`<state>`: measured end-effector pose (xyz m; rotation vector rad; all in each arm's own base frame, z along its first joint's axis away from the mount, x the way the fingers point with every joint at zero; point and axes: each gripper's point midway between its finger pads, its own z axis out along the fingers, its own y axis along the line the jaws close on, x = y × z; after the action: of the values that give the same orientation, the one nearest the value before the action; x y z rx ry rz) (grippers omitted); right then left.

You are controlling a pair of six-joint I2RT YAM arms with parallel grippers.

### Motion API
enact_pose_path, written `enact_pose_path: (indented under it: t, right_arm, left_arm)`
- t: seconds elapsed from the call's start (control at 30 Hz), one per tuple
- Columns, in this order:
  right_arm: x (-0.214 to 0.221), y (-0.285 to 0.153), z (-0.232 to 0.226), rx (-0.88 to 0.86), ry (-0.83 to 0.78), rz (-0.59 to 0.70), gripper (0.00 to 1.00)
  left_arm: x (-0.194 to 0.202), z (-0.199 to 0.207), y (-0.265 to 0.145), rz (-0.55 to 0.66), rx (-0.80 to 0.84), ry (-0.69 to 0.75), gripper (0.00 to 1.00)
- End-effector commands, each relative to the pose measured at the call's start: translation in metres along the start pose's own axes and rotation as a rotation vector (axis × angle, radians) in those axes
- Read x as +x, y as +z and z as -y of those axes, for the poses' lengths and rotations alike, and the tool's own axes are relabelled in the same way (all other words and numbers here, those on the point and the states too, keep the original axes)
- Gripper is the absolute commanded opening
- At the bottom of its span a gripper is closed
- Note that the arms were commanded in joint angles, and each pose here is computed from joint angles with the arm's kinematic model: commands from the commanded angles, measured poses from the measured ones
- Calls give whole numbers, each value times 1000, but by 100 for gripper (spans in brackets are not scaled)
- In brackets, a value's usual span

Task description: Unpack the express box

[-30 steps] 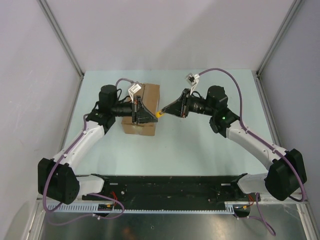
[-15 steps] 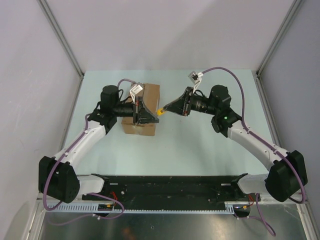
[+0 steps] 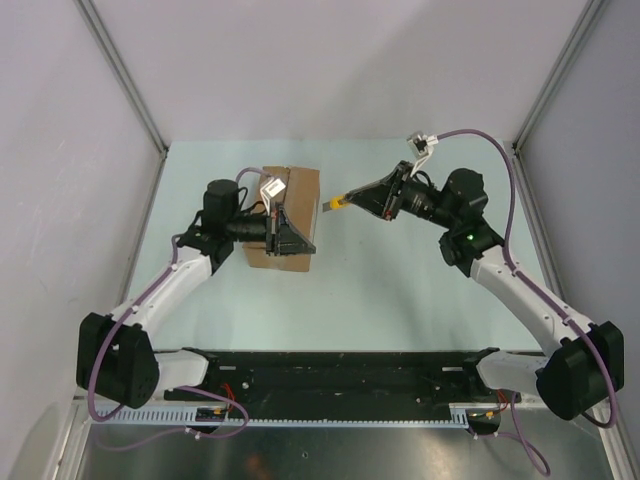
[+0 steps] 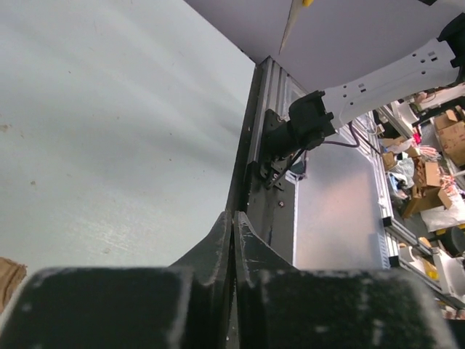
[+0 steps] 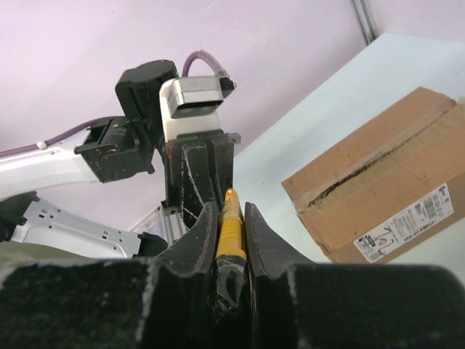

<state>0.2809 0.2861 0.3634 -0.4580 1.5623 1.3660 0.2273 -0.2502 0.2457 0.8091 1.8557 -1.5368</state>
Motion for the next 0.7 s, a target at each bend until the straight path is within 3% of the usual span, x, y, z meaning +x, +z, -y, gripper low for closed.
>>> enact_pose_path:
  t: [0.0,0.07,0.17,0.2,0.23,0.3,0.37,0.47,0.67]
  right_arm:
    - [-26,-3,-17,-31,-54,78,0]
    - [-23,-4,-10,2,-40,69,0]
    - [-20,-10,19,157,1,75,0]
    - [-25,-15,42,288,14,121,0]
    - [-25,-23,57,377,23,138,0]
    - [-18,-44,94,594,61,151,0]
    - [0,-62,116,737,106,109,0]
    - [16,-79,135,862,135,76,1]
    - [42,-105,165,1043,183,19,2]
  left_arm:
    - [-6,5,-4,22,-12,55,14]
    - [-11,-4,-7,46,-66,53,24]
    - [-27,-37,-25,145,-271,25,55]
    - [-32,-49,-34,191,-353,-22,74]
    - [-48,-82,-66,308,-582,-51,78]
    - [-43,-115,-108,400,-847,-193,93]
    - [-43,-132,-154,495,-1025,-251,96]
    - [-35,-142,-179,514,-1100,-340,100]
    - [-19,-158,-186,470,-1133,-441,100]
